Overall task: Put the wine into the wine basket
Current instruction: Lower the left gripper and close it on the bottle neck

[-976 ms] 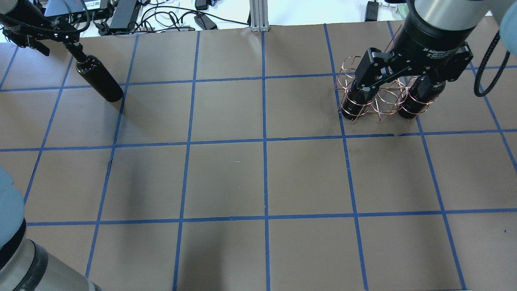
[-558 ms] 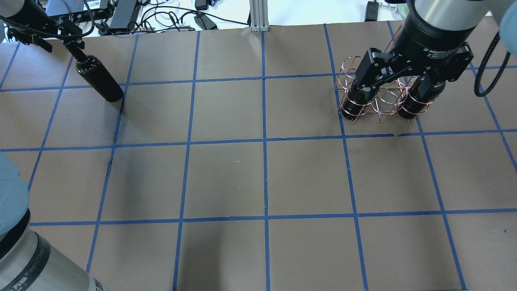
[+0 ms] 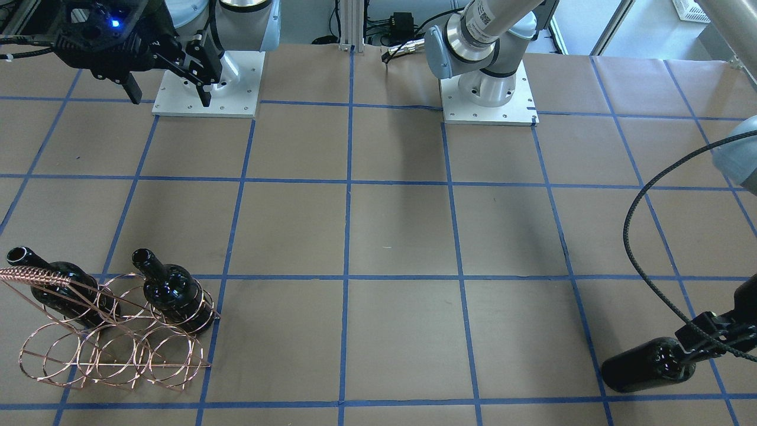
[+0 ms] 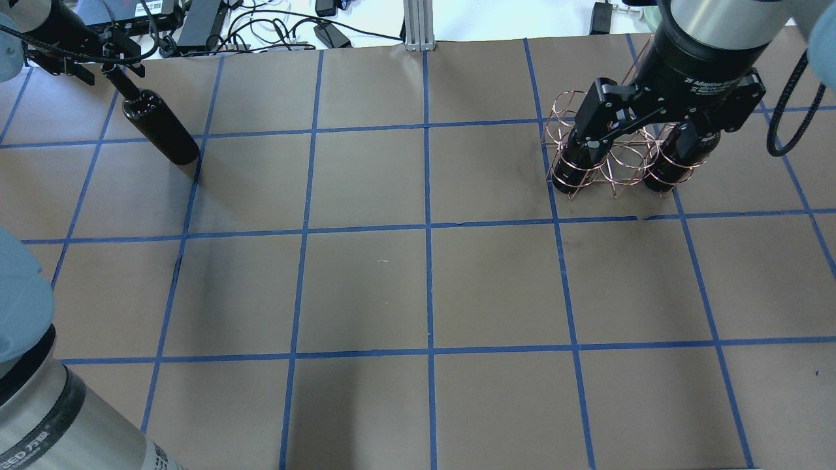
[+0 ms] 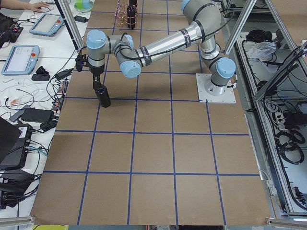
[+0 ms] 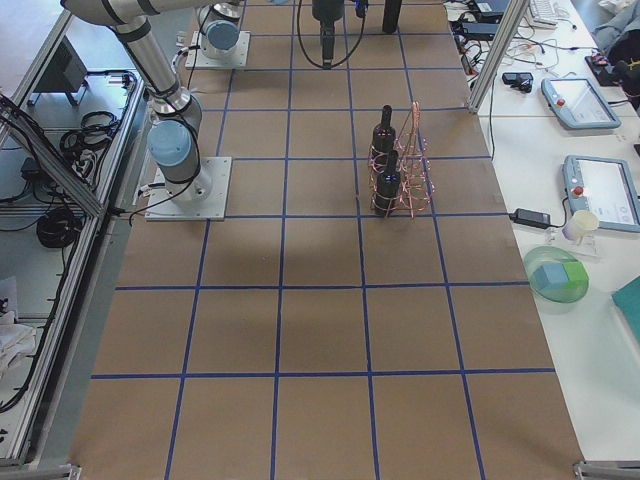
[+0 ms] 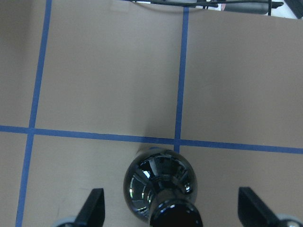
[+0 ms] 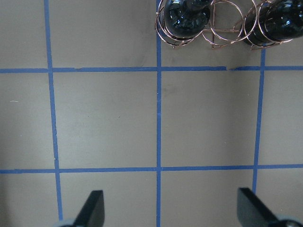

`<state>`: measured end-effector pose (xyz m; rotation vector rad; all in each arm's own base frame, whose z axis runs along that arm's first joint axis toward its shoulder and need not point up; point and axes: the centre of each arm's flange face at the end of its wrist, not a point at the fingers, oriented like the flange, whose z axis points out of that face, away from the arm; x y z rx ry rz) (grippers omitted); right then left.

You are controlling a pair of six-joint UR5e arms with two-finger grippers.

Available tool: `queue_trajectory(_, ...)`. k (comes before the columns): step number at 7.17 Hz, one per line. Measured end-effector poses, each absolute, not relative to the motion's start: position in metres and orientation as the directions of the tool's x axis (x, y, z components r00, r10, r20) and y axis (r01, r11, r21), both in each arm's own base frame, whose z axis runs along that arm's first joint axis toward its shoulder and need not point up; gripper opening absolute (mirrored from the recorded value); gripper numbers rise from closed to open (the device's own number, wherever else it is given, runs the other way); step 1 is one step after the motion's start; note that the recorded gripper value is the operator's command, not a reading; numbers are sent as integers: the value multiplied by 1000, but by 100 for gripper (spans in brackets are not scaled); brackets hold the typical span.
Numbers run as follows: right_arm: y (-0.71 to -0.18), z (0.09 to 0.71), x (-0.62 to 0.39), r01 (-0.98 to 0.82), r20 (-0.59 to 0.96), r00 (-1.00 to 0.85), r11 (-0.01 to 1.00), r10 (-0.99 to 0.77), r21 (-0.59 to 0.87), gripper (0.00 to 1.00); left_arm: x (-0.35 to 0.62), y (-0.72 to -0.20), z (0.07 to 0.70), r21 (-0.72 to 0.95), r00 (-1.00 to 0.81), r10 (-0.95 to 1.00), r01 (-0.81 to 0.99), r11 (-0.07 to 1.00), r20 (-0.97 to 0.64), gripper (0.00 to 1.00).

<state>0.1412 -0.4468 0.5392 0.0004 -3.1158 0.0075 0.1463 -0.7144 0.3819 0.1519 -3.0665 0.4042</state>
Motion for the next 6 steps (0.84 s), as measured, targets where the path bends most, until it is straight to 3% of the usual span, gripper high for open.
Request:
queue_trajectory(4, -447, 539, 141, 0, 25, -1000, 1000, 0, -4, 100, 146, -718, 375, -258, -995, -70, -84, 963, 65, 80)
queue_trajectory(6, -447, 539, 141, 0, 24, -1000, 1000, 1, -4, 100, 146, -719, 372, -255, -996, -66, -82, 964, 67, 59)
